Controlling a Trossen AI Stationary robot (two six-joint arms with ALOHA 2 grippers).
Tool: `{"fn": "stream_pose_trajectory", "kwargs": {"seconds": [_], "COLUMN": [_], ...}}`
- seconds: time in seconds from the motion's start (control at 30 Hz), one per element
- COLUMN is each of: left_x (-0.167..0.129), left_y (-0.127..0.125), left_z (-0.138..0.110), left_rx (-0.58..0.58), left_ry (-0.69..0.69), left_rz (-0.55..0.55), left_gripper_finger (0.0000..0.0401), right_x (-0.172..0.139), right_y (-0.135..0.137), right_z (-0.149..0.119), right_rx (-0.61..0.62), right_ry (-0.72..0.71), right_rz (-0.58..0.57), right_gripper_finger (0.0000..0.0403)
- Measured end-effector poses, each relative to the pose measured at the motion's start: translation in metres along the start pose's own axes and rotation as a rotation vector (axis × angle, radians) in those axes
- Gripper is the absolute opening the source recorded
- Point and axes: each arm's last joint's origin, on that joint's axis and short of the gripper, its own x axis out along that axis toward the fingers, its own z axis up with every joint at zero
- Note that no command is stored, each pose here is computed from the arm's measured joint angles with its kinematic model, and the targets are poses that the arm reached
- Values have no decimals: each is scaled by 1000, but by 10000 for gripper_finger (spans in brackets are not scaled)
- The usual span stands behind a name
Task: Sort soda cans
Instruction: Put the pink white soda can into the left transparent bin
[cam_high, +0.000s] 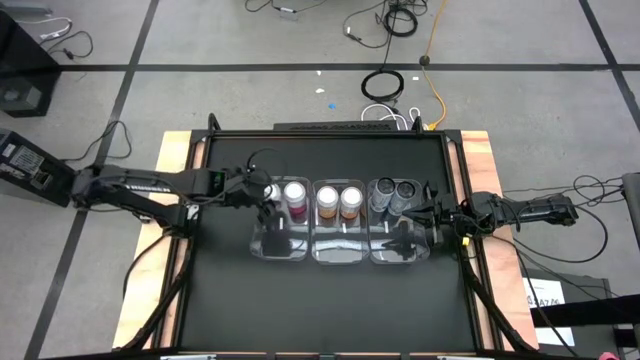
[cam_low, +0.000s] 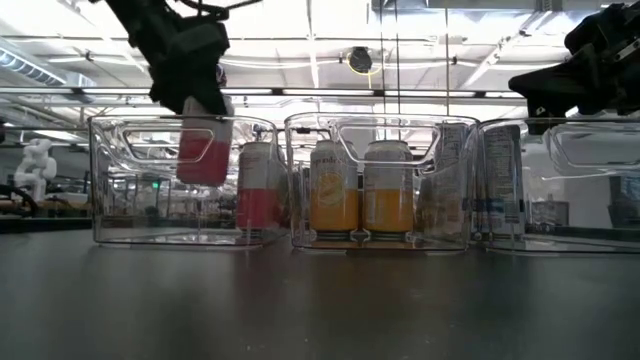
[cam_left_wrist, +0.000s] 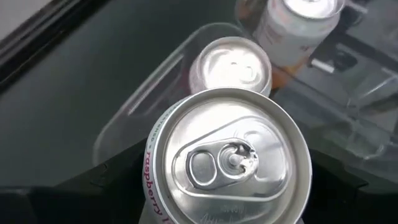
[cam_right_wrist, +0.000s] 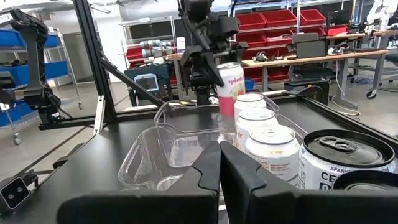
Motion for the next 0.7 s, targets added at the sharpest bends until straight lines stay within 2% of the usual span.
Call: {"fn": "stream_pose_trajectory", "kwargs": {"seconds": [0.1,0.23,0.43,0.7], "left_x": [7,18,39,52], "left_y": [3,12,21,30], "left_z": [-1,-10,-25,-34], "left_rx": [-25,-17,-67,-122], "left_ry": [-27,3,-23,-66], "left_rz": [-8,39,8,4], "left_gripper_finger": [325,325,325,325], "right_x": [0,0,0,0], "right_y": [0,0,0,0], "right_z": [0,0,0,0], "right_rx": [0,0,0,0], "right_ry": [0,0,0,0], "right_rz": [0,0,0,0], "right_gripper_finger": [0,0,0,0]}}
